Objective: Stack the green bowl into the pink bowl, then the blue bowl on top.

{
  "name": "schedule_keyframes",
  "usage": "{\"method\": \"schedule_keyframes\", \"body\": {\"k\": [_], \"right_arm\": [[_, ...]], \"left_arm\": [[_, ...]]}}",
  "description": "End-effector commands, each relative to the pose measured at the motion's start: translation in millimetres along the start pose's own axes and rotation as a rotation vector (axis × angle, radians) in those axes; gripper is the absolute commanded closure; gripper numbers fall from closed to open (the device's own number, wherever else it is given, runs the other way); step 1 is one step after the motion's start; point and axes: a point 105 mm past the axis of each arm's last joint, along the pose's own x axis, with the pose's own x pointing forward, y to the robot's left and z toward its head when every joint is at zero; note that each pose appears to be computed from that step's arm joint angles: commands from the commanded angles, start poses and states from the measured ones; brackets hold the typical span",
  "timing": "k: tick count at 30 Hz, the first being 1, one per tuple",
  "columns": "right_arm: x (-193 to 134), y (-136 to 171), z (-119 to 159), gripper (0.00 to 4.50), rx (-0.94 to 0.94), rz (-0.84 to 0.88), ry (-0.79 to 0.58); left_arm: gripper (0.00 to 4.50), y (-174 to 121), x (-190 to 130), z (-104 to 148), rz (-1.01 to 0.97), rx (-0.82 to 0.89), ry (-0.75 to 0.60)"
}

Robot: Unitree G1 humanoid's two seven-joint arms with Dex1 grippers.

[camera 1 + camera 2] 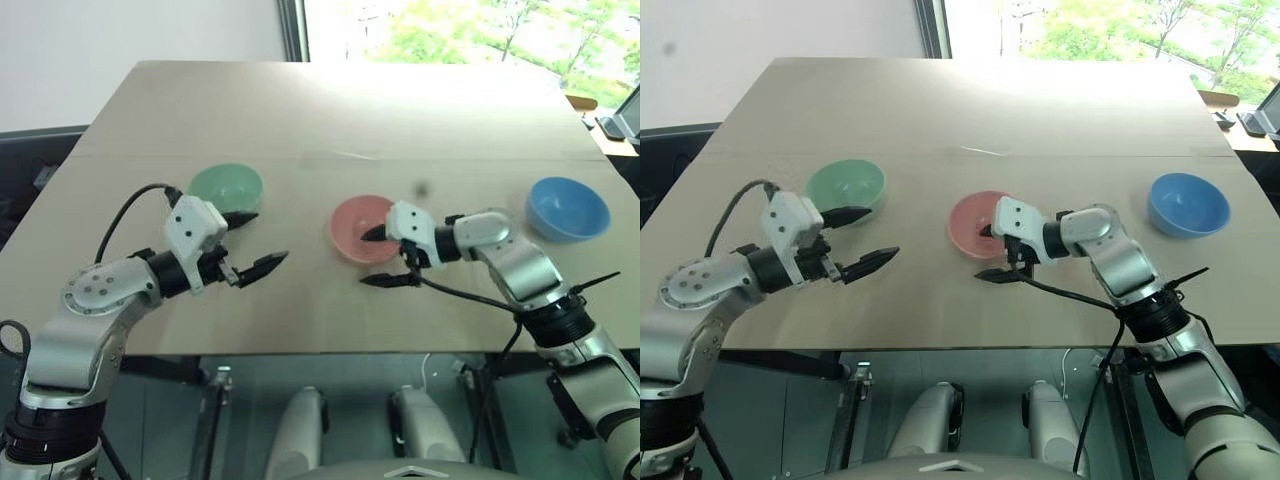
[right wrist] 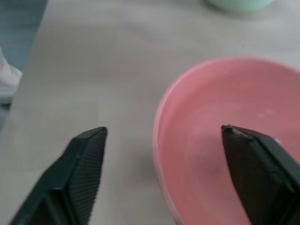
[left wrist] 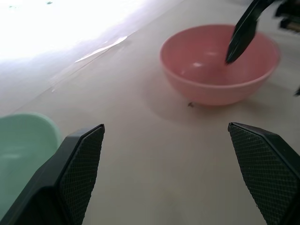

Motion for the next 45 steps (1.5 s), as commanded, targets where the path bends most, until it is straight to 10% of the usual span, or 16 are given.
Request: {"method": "schedule_keyframes", "body": {"k": [1, 24, 36, 45], "right_arm": [[-22.5, -1.6, 26.9, 0.55, -0.034, -0.089, -0.122], [-50.6, -8.8, 64.4, 0.55, 0.045, -0.337, -0.431], [-51.3, -10.9, 64.2, 0.52, 0.039, -0.349, -0.414], [-70.2, -14.2, 54.7, 0.52, 0.043, -0.445, -0.364]], "left_arm": [[0.0, 21.8, -1.1, 10.4, 0.12, 0.123, 0.092], [0.0, 67.3, 39.2, -16.1, 0.168, 0.396, 0.489], [4.45, 57.5, 47.3, -17.3, 0.122, 0.362, 0.462], [4.45, -6.7, 71.4, 68.0, -0.257, 0.425, -0.006]]}}
